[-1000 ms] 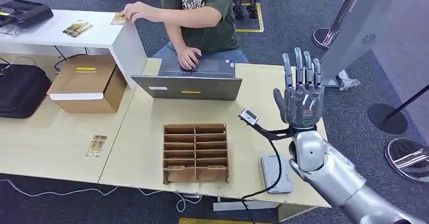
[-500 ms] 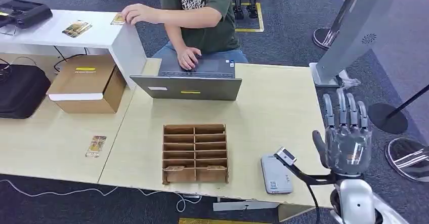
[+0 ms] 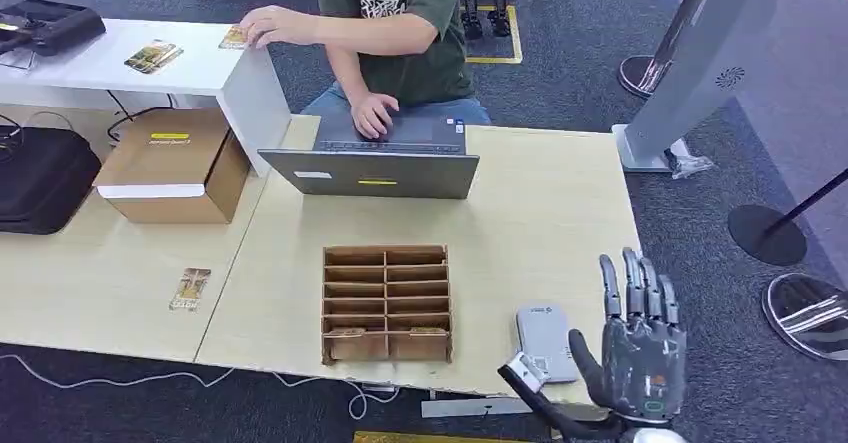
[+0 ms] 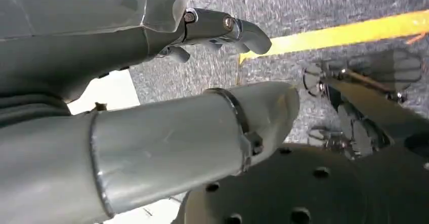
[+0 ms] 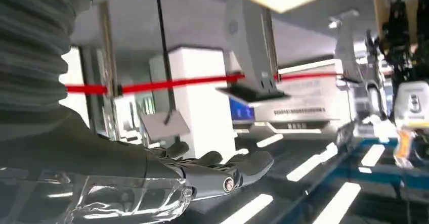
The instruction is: Pass the card to the sensor for recognition and then transmit it.
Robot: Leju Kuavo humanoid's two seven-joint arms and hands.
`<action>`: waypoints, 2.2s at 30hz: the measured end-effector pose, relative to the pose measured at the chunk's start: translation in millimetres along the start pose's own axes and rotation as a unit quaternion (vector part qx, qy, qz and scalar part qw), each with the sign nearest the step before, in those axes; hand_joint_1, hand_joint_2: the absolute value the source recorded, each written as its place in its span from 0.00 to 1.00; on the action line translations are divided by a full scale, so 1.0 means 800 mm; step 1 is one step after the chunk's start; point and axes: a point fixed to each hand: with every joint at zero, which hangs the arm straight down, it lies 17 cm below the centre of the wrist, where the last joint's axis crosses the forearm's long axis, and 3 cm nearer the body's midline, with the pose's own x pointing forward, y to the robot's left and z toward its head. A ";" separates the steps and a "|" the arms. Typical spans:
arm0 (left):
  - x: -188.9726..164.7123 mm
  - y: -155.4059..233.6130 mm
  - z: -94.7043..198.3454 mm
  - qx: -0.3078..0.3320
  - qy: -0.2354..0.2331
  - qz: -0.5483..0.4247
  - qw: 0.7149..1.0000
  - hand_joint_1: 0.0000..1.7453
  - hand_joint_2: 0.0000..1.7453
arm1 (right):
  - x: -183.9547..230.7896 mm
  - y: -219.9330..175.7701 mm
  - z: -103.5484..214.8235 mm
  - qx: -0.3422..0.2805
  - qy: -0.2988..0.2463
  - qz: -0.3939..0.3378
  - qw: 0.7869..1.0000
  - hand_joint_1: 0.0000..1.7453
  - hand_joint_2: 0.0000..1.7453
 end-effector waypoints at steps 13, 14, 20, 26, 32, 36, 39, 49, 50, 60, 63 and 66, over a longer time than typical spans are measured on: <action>0.005 -0.006 -0.001 0.011 0.003 -0.009 1.000 0.00 0.00 | 0.112 0.049 0.039 0.085 -0.003 -0.130 0.988 0.00 1.00; 0.005 -0.005 -0.001 0.012 0.003 -0.008 1.000 0.00 0.00 | 0.111 0.050 0.039 0.085 0.001 -0.131 0.988 0.00 1.00; 0.005 -0.003 -0.001 0.015 0.004 -0.001 1.000 0.00 0.00 | 0.104 0.051 0.039 0.078 0.017 -0.136 0.988 0.00 1.00; 0.005 -0.003 -0.001 0.015 0.004 0.003 1.000 0.00 0.00 | 0.098 0.048 0.039 0.071 0.030 -0.139 0.987 0.00 1.00; 0.005 -0.003 -0.001 0.016 0.006 0.014 1.000 0.00 0.00 | 0.104 0.049 0.037 0.069 0.018 -0.142 0.987 0.00 1.00; 0.004 -0.004 -0.001 0.015 0.006 0.015 1.000 0.00 0.00 | 0.118 0.044 0.029 0.050 -0.004 -0.151 0.987 0.00 1.00; 0.005 -0.003 -0.001 0.016 0.006 0.015 1.000 0.00 0.00 | 0.140 0.044 0.021 0.044 -0.040 -0.156 0.986 0.00 1.00; 0.008 0.005 -0.002 0.022 0.009 0.004 1.000 0.00 0.00 | 0.231 0.081 -0.002 0.125 -0.140 -0.151 0.970 0.00 1.00; 0.008 0.006 -0.002 0.022 0.011 0.002 1.000 0.00 0.00 | 0.235 0.084 -0.006 0.131 -0.142 -0.149 0.970 0.00 1.00; 0.011 0.016 -0.002 0.029 0.014 -0.002 0.999 0.00 0.00 | 0.233 0.117 -0.007 0.180 -0.115 -0.136 0.967 0.00 1.00; 0.011 0.019 -0.002 0.031 0.015 -0.002 0.999 0.00 0.00 | 0.228 0.124 -0.005 0.192 -0.104 -0.131 0.967 0.00 1.00; 0.012 0.021 -0.002 0.034 0.016 -0.003 0.999 0.00 0.00 | 0.225 0.129 0.000 0.204 -0.097 -0.130 0.966 0.00 1.00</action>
